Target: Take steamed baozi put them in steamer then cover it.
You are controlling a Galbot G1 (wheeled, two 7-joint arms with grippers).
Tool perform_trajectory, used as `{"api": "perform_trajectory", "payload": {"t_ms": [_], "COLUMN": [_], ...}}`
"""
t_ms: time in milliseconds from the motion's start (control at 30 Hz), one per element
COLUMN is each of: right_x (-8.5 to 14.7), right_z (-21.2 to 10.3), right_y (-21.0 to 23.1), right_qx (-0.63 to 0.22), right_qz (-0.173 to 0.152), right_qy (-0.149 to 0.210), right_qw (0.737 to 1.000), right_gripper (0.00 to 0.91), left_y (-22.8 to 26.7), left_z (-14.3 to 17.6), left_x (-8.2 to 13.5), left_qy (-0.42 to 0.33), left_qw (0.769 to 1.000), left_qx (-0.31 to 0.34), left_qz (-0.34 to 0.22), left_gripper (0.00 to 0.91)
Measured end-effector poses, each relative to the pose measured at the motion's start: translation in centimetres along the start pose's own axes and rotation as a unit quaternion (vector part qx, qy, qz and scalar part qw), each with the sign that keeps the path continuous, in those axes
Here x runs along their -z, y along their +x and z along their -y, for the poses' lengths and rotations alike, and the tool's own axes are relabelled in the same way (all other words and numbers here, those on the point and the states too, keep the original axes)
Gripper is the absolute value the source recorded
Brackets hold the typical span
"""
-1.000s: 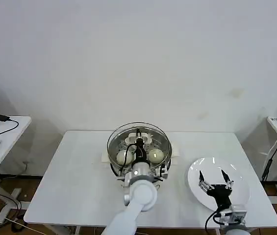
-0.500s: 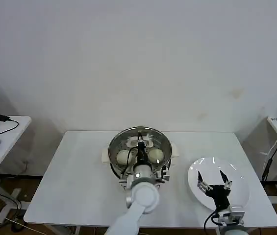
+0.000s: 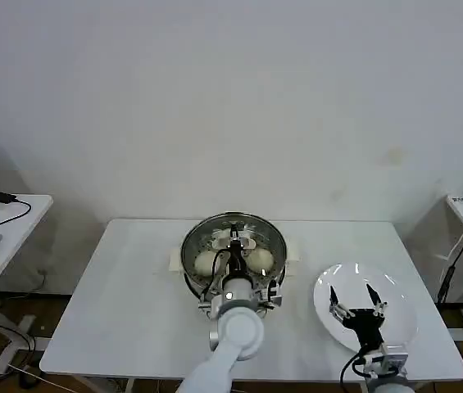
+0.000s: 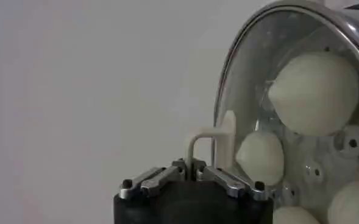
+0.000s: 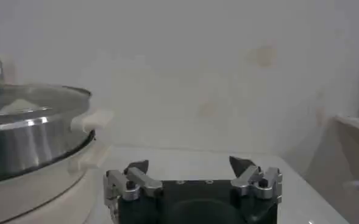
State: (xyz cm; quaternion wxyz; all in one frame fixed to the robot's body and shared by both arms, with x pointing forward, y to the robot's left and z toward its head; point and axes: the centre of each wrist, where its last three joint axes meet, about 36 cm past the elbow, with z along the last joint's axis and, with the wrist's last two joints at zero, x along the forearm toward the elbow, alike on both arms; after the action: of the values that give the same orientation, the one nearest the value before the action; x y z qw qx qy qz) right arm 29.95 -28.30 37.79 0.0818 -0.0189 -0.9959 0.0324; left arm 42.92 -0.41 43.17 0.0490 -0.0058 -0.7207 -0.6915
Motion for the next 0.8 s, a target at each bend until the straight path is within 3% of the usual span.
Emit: {"api": "perform_trajectory", "payload": {"t_ms": [200,233,267,800], "right_x": [-0.08,-0.07,-0.08,-0.14], "right_z": [0.01,0.00,-0.01,-0.09], "right_y": [0.09,0.09,0.09,0.05], "right_qx": [0.000,0.000,0.000,0.003], "right_qz": [0.000,0.000,0.000,0.000], "right_qy": [0.001,0.001,0.001,0.002], "right_qw": [1.000,1.000,1.000,1.000], "right_gripper": [0.907,0.907,0.907,0.907], "left_y": [0.00,0.04,0.10,-0.07], "left_z": [-0.08,-0.09,-0.12,-0.59], "left_x": [-0.15,-0.15,-0.16,-0.45], "left_qy": [0.003,0.003,0.004,0.014], "left_qw": [1.000,1.000,1.000,1.000], "left_qx": [0.001,0.000,0.000,-0.010], "left_qz": [0.005,0.006,0.006,0.010], "left_gripper": [0.010,0.877,0.907,0.907]}}
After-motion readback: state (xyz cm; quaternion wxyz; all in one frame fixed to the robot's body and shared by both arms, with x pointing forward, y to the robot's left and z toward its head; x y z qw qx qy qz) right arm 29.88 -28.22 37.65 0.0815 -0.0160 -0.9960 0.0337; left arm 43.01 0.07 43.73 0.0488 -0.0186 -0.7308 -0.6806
